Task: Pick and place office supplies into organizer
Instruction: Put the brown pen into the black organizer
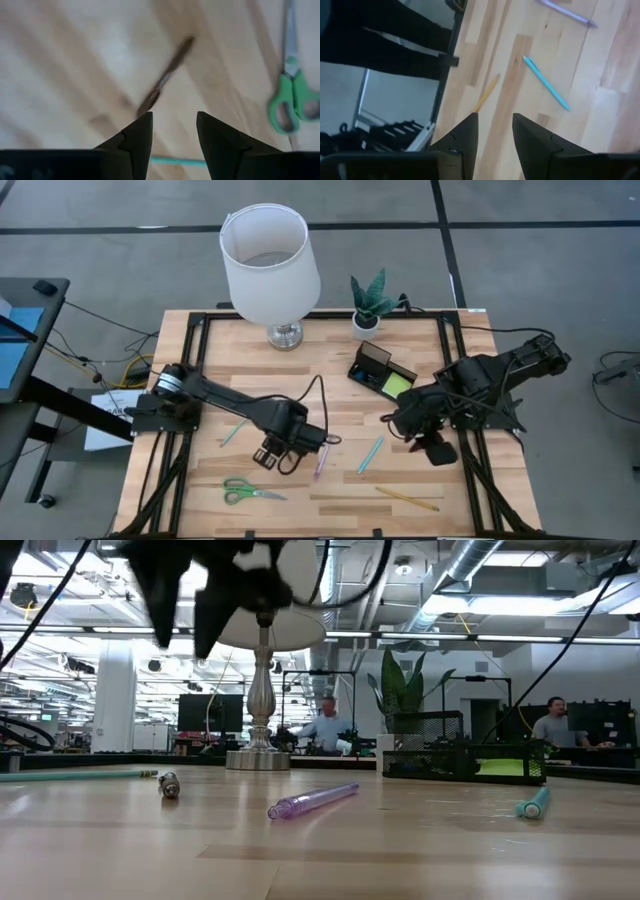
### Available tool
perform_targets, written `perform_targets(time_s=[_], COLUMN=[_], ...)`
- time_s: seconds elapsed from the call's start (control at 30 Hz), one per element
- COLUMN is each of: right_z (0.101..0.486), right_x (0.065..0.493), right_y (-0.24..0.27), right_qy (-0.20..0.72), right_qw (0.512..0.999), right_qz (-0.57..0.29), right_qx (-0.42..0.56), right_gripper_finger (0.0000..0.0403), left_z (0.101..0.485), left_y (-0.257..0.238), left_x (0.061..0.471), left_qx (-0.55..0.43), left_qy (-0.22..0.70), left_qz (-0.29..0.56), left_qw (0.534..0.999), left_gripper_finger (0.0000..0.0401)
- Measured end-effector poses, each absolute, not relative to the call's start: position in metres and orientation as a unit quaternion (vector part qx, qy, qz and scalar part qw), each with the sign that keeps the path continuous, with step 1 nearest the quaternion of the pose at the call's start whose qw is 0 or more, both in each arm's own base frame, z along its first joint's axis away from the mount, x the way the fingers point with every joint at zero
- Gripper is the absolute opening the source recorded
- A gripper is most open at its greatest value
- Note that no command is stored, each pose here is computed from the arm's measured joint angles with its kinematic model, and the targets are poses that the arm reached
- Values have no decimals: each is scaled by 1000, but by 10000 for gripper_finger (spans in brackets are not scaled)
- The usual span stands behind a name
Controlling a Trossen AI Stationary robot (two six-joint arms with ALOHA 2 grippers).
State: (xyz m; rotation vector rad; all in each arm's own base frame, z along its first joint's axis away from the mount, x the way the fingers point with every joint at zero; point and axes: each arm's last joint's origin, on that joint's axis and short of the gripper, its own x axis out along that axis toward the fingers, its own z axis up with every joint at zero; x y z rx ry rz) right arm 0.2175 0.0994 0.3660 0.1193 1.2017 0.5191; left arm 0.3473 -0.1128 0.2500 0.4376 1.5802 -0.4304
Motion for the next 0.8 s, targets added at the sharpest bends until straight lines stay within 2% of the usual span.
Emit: perform_targets(time_s=[0.17, 0.4, 0.8], right_z=[369, 375, 384], right_x=[223, 231, 245], right_y=[101, 105, 105], right_qy=[539, 493, 423], right_qw=[805, 830, 863], right_qz=[234, 244, 257], right_qx=[81, 93, 102], right_gripper_finger=[113, 113, 113], left_z=[221, 195, 178], left_y=[-116, -110, -109], left_x=[346, 349, 352], left_qx=[238, 229, 258], left_qy=[680, 643, 594], left_qz=[-238, -296, -342], left_qw=[652, 668, 681], left_gripper_finger=[146, 146, 146])
